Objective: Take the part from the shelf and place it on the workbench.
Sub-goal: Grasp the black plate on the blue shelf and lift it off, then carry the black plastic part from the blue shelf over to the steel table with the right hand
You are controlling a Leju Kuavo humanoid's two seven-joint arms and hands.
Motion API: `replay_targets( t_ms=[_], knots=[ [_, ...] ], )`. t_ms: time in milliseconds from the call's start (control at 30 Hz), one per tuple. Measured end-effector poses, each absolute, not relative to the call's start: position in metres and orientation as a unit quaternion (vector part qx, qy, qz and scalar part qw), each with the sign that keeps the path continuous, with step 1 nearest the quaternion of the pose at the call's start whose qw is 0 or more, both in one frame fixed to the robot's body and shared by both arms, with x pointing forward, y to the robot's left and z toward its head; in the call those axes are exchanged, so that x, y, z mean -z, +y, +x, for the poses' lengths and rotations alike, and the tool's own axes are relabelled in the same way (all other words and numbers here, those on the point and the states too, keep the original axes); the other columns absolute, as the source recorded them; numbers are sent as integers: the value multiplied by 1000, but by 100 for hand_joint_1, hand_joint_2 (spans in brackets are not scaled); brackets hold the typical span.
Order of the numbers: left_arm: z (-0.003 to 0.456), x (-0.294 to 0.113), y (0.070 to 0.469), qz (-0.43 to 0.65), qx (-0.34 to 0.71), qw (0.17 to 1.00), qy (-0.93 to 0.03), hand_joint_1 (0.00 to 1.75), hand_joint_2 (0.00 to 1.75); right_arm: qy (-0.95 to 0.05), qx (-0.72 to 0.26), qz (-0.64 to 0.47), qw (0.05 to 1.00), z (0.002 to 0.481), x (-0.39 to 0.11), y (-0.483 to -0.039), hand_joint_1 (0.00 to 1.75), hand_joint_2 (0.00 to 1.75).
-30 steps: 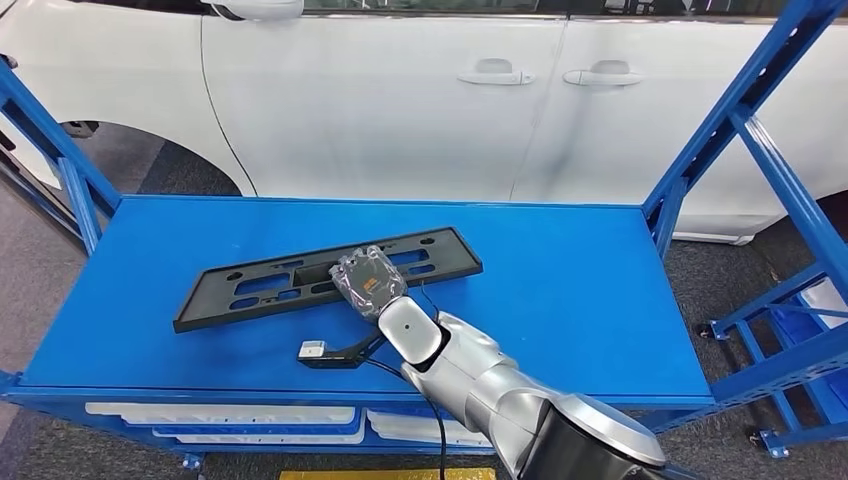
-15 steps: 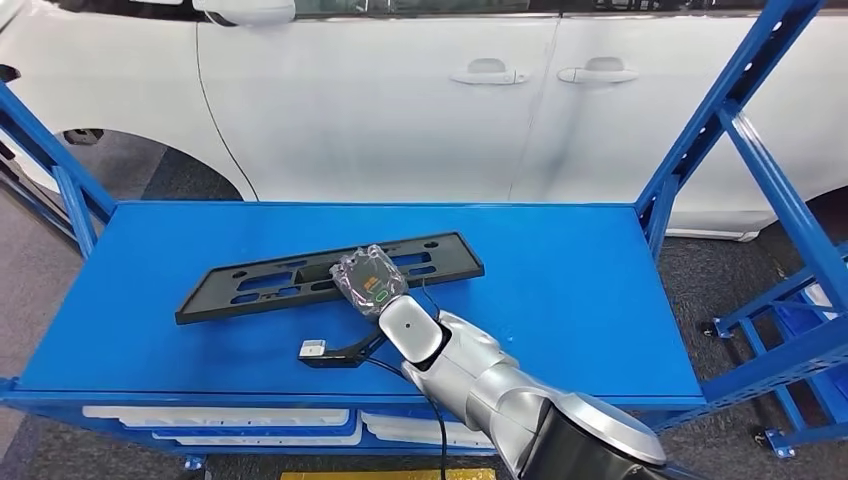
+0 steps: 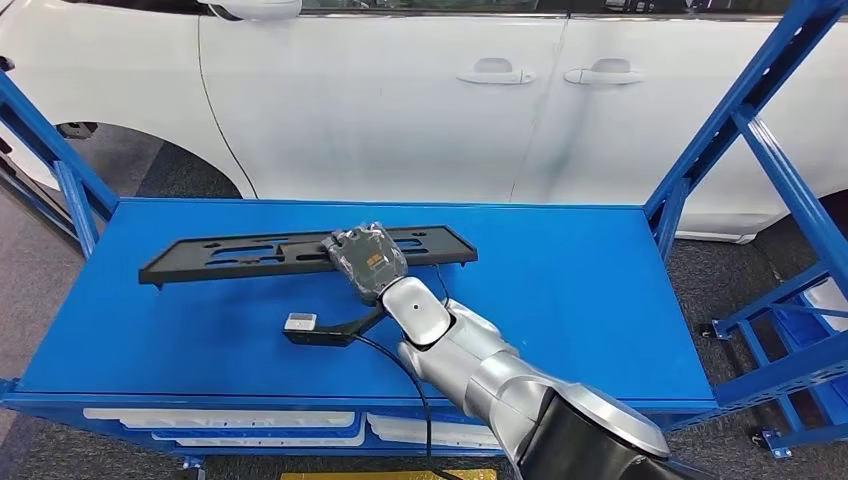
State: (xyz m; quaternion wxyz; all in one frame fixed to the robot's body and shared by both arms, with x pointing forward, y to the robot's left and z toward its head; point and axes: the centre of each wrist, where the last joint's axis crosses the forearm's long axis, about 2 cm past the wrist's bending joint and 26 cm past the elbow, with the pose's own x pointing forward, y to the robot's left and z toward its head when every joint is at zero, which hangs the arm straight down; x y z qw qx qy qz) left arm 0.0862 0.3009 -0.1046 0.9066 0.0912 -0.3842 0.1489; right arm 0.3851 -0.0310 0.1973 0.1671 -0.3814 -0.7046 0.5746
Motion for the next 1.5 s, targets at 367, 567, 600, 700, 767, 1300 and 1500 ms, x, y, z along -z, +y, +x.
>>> replay_targets(
  t_ms=[367,567,600,700,767,1300,1500],
  knots=[
    [73,107,308,149,-184,885,-400,0,175,-944,-165,2,286,371,-290,-21,175,175],
    [62,108,316,143,-207,885,-392,0,175,-938,-39,244,241,332,-319,-39,175,175],
    [61,108,318,147,-208,886,-387,0,175,-937,-35,266,224,324,-317,-40,175,175],
    [58,108,324,162,-211,893,-363,0,175,-934,-36,299,193,301,-303,-42,175,175],
    [57,108,327,169,-216,897,-347,0,175,-932,-47,312,180,286,-298,-40,175,175],
    [55,108,328,186,-220,909,-301,0,175,-938,-93,289,165,234,-262,-49,175,175],
    [55,108,326,184,-220,913,-290,0,175,-933,-101,299,171,231,-256,-53,175,175]
  ],
)
